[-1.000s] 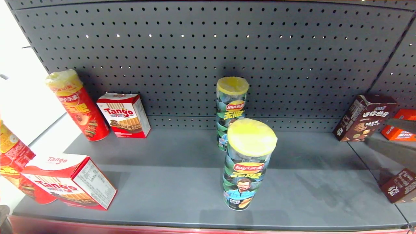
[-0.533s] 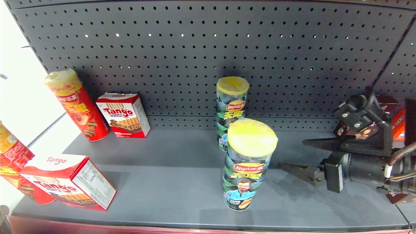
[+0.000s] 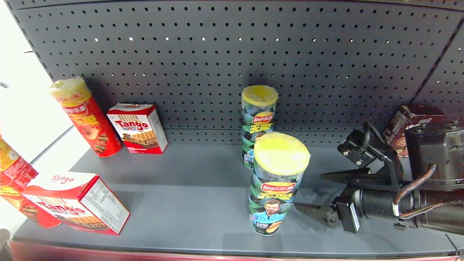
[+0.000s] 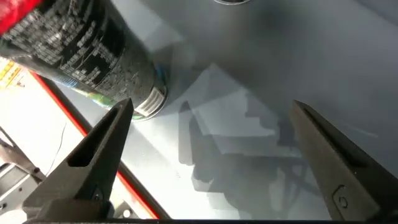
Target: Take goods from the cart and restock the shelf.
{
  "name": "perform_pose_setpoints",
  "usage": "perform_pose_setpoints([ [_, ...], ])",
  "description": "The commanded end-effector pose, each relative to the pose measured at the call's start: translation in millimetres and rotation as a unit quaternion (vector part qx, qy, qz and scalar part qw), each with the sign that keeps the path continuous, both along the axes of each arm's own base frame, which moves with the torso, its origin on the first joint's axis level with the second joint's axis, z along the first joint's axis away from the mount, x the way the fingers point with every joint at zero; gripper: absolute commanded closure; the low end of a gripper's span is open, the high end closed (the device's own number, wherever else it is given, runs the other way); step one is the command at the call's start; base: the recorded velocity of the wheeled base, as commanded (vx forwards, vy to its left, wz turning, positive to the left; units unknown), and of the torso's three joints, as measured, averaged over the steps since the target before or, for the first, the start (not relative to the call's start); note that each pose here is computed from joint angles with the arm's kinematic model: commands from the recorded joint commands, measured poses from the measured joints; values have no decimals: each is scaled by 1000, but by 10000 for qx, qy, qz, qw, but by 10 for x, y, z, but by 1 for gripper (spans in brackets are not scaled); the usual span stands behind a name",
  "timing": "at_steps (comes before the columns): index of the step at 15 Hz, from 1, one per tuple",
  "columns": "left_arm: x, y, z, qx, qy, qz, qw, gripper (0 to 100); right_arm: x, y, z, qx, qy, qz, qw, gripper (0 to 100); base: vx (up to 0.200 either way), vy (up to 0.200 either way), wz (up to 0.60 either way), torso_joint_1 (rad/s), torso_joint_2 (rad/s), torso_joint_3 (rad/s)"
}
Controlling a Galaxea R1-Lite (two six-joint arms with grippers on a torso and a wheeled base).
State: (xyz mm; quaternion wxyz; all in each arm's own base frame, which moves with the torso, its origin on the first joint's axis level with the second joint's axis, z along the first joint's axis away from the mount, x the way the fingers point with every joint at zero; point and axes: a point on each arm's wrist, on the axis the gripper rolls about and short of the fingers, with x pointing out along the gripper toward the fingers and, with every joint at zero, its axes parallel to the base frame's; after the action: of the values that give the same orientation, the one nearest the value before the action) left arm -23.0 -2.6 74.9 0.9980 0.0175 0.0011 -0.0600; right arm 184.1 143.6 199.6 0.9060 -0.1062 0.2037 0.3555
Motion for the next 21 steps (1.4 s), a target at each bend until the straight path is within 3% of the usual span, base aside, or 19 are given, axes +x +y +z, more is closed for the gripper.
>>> perform_pose_setpoints([
  [1,2,0,-1,0,17,2,10000,0,22,48,-29,-40,46,48,10000,0,0,0,0,0,0,0],
  [21,2,0,-1,0,17,9,10000,0,55,111,-18,-103,-23,147,9998,0,0,0,0,0,0,0],
])
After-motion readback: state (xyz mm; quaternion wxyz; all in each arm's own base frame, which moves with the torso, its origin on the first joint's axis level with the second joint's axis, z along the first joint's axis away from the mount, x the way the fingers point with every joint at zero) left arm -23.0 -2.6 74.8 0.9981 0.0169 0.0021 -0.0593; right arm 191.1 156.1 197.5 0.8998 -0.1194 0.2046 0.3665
